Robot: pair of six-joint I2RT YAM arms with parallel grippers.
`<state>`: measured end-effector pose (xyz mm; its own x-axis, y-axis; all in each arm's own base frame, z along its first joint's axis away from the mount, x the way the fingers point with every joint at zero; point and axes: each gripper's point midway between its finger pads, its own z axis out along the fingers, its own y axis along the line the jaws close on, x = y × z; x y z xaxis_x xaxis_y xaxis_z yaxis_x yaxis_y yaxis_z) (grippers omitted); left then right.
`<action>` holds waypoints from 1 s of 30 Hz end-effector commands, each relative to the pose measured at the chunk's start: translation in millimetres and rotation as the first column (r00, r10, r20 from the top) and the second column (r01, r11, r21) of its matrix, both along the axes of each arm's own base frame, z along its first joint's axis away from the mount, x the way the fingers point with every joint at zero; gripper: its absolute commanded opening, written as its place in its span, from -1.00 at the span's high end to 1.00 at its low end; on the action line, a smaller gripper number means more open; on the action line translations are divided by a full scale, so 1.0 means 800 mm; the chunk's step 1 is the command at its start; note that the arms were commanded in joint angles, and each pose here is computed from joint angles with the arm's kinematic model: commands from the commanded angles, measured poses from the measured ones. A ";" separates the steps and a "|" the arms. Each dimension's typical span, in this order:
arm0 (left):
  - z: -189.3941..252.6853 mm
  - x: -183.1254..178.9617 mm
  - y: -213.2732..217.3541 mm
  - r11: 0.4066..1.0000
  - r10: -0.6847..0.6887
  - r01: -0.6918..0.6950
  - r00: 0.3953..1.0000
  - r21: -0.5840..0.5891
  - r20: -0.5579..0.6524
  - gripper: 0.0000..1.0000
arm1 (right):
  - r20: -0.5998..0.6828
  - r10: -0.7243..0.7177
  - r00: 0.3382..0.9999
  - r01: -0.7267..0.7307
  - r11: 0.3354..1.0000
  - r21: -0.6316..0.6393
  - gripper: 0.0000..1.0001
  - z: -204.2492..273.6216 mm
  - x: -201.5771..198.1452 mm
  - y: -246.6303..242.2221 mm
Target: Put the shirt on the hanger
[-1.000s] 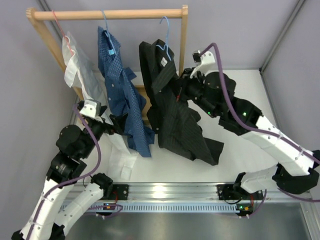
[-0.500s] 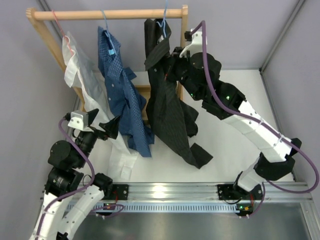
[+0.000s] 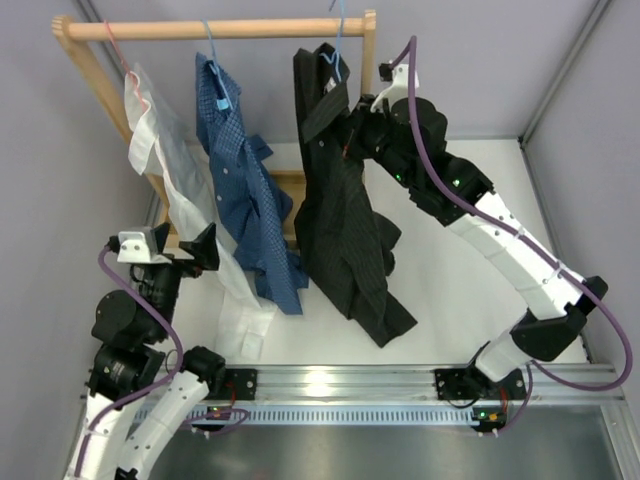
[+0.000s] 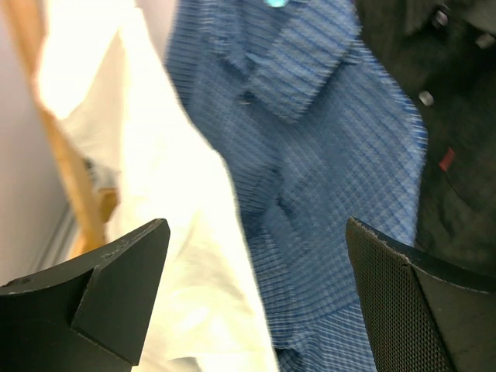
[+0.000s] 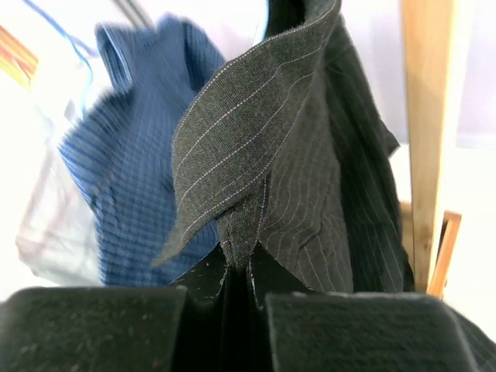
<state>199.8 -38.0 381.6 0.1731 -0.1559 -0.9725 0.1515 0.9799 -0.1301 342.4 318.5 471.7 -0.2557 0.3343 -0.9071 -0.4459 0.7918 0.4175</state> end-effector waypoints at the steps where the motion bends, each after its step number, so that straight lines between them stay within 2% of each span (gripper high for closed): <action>1: 0.004 -0.001 0.044 0.981 0.186 -0.185 0.982 -0.063 0.016 -0.96 | 0.063 0.048 0.997 -0.054 0.993 0.101 1.00 0.030 -0.014 0.000; 5: 0.000 -0.007 0.076 0.940 0.322 -0.321 0.947 -0.115 -0.007 -0.97 | 0.056 0.060 0.997 -0.066 0.993 0.101 1.00 0.019 -0.018 0.000; 7: -0.005 -0.014 0.101 0.894 0.421 -0.420 0.907 -0.155 -0.028 -0.97 | 0.067 0.067 0.996 -0.075 0.991 0.115 1.00 0.024 -0.022 -0.001; 9: -0.008 -0.023 0.118 0.854 0.487 -0.486 0.872 -0.188 -0.043 -0.96 | 0.072 0.084 0.994 -0.092 0.988 0.120 0.39 0.025 -0.027 -0.001; 10: -0.010 -0.030 0.133 0.810 0.546 -0.544 0.836 -0.220 -0.056 -0.96 | 0.076 0.109 0.991 -0.118 0.985 0.123 -0.04 0.028 -0.033 0.002; 11: -0.012 -0.035 0.140 0.792 0.569 -0.566 0.820 -0.228 -0.061 -0.96 | 0.083 0.120 0.989 -0.130 0.983 0.130 -0.60 0.032 -0.040 -0.002; 12: -0.013 -0.039 0.144 0.780 0.583 -0.579 0.810 -0.236 -0.061 -0.96 | 0.088 0.133 0.987 -0.144 0.981 0.130 -0.87 0.033 -0.045 -0.003; 13: -0.014 -0.040 0.146 0.776 0.589 -0.586 0.805 -0.233 -0.063 -0.97 | 0.102 0.150 0.983 -0.163 0.978 0.129 -0.99 0.037 -0.053 -0.006; 17: -0.023 -0.028 0.138 0.793 0.576 -0.580 0.814 -0.185 -0.082 -0.97 | 0.170 0.104 0.980 -0.115 0.991 0.060 -0.99 0.039 -0.085 -0.062; 20: -0.025 -0.014 0.128 0.814 0.554 -0.565 0.825 -0.133 -0.113 -0.96 | 0.188 -0.031 0.982 0.035 0.999 -0.021 -0.99 0.026 -0.098 -0.127; 23: -0.028 -0.013 0.122 0.835 0.528 -0.540 0.840 -0.099 -0.127 -0.96 | 0.201 -0.222 0.954 0.249 0.961 -0.120 -0.99 0.012 -0.107 -0.205; 24: -0.036 -0.014 0.120 0.846 0.516 -0.529 0.844 -0.070 -0.147 -0.97 | 0.180 -0.322 0.929 0.354 0.917 -0.186 -0.99 -0.006 -0.108 -0.239; 27: -0.042 -0.028 0.125 0.844 0.520 -0.535 0.835 -0.045 -0.180 -0.96 | 0.174 -0.432 0.885 0.465 0.840 -0.281 -0.99 -0.037 -0.132 -0.301; 29: -0.053 -0.042 0.129 0.849 0.515 -0.528 0.828 -0.001 -0.220 -0.96 | 0.162 -0.454 0.876 0.482 0.834 -0.270 -0.99 -0.049 -0.155 -0.329; 30: -0.041 -0.049 0.124 0.871 0.477 -0.490 0.853 -0.013 -0.214 -0.96 | 0.156 -0.470 0.869 0.496 0.825 -0.271 -0.99 -0.056 -0.162 -0.340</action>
